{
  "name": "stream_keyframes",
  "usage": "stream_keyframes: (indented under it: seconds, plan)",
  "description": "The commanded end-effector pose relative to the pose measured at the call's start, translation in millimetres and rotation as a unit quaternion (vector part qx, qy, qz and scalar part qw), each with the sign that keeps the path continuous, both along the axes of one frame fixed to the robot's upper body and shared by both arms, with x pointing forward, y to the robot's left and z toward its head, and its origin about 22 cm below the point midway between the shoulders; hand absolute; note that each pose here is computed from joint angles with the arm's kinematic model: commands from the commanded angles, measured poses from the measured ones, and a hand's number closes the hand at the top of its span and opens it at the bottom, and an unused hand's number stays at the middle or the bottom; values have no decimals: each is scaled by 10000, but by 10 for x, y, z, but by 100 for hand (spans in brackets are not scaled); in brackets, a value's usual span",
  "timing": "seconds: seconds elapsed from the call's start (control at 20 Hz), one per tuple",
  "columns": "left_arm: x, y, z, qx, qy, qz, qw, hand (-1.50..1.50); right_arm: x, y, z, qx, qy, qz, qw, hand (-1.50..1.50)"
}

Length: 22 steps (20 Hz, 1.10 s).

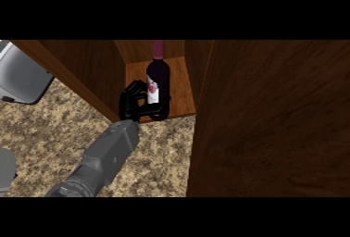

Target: Pick up the wine, place it into the cabinet and close the cabinet

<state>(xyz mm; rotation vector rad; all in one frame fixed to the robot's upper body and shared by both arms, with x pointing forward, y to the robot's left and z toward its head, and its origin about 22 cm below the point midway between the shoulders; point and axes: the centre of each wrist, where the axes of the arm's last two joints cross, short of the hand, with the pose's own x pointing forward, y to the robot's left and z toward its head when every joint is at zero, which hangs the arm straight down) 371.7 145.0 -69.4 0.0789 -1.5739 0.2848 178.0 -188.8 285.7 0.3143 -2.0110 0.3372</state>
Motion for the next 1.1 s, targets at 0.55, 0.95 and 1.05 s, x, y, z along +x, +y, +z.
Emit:
stream_keyframes:
  seconds: [0.55, 0.95, 1.05]
  plan:
    - [27, -54, 54, 265, -103, 94, 9995, 150, 71, 9, -27, 128, 46, 154, 9998, -150]
    - [211, -190, 326, 195, -155, 276, 9993, 150, -4, -17, 9, 3, 81, 300, 9995, -150]
    - [255, -230, 397, 358, -257, 206, 9988, 150, 74, -67, -54, 153, 48, 77, 9998, -150]
